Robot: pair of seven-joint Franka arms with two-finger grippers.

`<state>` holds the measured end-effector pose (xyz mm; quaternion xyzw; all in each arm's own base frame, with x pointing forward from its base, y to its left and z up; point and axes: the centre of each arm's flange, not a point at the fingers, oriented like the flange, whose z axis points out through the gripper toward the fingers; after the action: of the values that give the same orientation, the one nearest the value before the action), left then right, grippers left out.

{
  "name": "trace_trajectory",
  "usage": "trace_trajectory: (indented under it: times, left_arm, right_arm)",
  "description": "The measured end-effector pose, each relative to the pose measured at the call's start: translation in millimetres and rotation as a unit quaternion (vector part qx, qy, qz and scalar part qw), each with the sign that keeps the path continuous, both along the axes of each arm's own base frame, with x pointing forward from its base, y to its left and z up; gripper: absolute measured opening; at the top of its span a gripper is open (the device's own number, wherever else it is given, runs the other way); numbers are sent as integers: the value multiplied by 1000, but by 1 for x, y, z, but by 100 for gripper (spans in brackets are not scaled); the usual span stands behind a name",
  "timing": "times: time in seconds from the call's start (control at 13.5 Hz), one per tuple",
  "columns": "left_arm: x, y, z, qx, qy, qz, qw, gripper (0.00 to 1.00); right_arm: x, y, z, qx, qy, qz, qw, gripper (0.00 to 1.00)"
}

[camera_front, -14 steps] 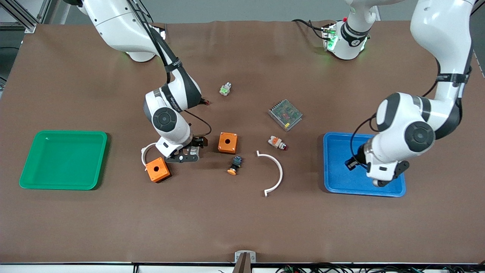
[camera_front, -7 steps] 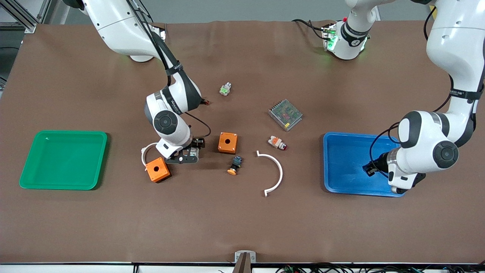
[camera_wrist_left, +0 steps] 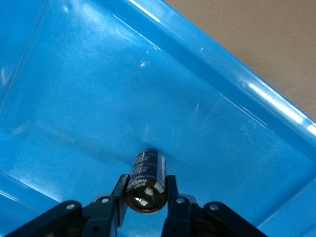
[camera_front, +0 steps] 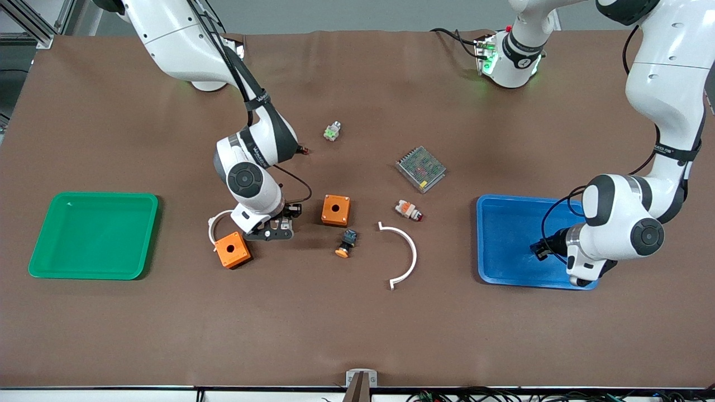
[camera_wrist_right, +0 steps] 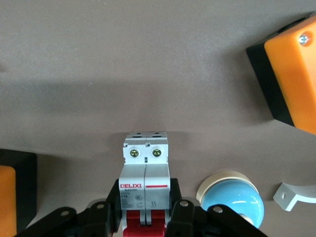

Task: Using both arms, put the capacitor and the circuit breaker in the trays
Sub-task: 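Release the capacitor in the blue tray while the right gripper carries the breaker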

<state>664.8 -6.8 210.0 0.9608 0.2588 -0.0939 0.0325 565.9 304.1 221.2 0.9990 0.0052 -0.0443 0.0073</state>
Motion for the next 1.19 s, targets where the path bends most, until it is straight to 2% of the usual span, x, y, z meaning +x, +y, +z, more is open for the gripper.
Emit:
trace_trajectory:
  times: [0.22,0.59,0.67,0.74,0.96,1.19]
  left_arm:
    - [0,0,0,0,0,0,1000,37]
    - [7,-6,23,2,-15,-5,1000,87]
    - [9,-9,39,4,-20,-8,1000,96]
    - [10,-12,58,6,-26,-12,1000,100]
    - [9,-25,119,19,-50,-24,998,100]
    - [4,-35,173,29,-61,-41,997,100]
  right_arm:
    - [5,-2,23,-2,4,-4,1000,40]
    - [22,-63,126,-3,23,-39,999,40]
    - [26,-89,146,-2,30,-42,999,40]
    - [31,-117,164,0,37,-44,998,40]
    - [45,-210,194,4,48,-53,997,40]
    - [53,-319,197,-17,46,-58,997,40]
